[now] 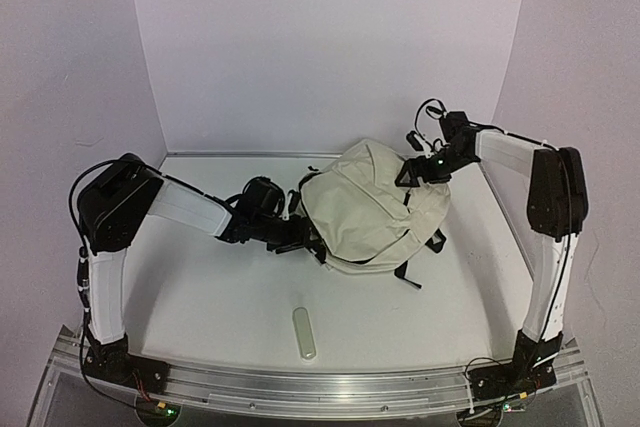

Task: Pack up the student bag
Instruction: Adjust the student bag at the center of the board, then unzip the student bag at the center of the board.

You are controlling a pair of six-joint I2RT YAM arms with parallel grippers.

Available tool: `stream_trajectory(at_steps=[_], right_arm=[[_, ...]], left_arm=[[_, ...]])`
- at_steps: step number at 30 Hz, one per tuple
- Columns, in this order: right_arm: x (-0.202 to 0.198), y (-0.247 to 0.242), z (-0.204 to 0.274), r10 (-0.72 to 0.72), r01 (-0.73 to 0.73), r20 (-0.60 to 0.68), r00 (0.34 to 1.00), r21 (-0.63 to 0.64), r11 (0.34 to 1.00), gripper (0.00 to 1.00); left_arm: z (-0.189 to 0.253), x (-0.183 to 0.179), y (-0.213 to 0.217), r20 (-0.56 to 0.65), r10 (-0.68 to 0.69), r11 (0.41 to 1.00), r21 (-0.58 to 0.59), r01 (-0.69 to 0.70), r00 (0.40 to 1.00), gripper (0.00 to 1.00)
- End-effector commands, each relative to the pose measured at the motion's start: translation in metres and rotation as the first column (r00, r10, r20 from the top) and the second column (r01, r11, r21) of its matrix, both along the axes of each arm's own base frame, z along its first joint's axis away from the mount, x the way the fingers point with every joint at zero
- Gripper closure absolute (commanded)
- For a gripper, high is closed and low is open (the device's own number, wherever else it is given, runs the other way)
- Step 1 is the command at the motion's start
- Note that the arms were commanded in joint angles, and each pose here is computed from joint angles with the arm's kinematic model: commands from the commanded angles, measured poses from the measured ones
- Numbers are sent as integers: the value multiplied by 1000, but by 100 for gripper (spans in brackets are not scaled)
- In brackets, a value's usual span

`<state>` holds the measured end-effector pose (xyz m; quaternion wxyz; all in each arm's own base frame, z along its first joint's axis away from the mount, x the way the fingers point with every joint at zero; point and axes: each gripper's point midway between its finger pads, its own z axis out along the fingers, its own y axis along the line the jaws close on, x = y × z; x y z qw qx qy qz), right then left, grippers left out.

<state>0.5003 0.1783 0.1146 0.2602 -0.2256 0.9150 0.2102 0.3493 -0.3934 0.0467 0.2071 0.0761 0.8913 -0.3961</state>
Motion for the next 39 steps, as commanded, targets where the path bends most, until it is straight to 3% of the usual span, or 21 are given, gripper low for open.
stream_trajectory(at_steps=[1, 5, 10, 15, 19, 24, 28, 39], right_arm=[[-86, 10, 2, 92, -74, -206, 974, 96, 993, 7], [-147, 22, -1, 172, -125, -287, 942, 174, 977, 7], [-229, 48, -11, 347, -326, -318, 883, 119, 938, 7], [-238, 45, 19, 368, -367, -232, 900, 49, 929, 8], [-239, 44, 64, 415, -413, -120, 902, 37, 910, 12], [-204, 44, 95, 359, -356, 29, 933, -68, 932, 20], [-187, 62, 91, 361, -354, 49, 931, -109, 929, 29], [-177, 126, 45, 488, -470, 13, 873, -247, 847, 38]], left_arm=[[20, 53, -3, 45, 42, 995, -97, -37, 998, 43], [25, 96, 6, 65, 69, 991, -118, -61, 996, 49], [39, 142, 4, 125, 46, 997, -72, -37, 991, 44], [67, 154, 5, 175, 32, 997, -74, -20, 984, 34], [83, 141, 17, 206, 37, 998, -55, -26, 978, 24], [100, 116, 39, 212, 88, 995, -74, -74, 973, 22], [108, 88, 56, 181, 126, 987, -117, -106, 975, 22], [85, 2, 73, 49, 122, 988, -105, -116, 991, 22]])
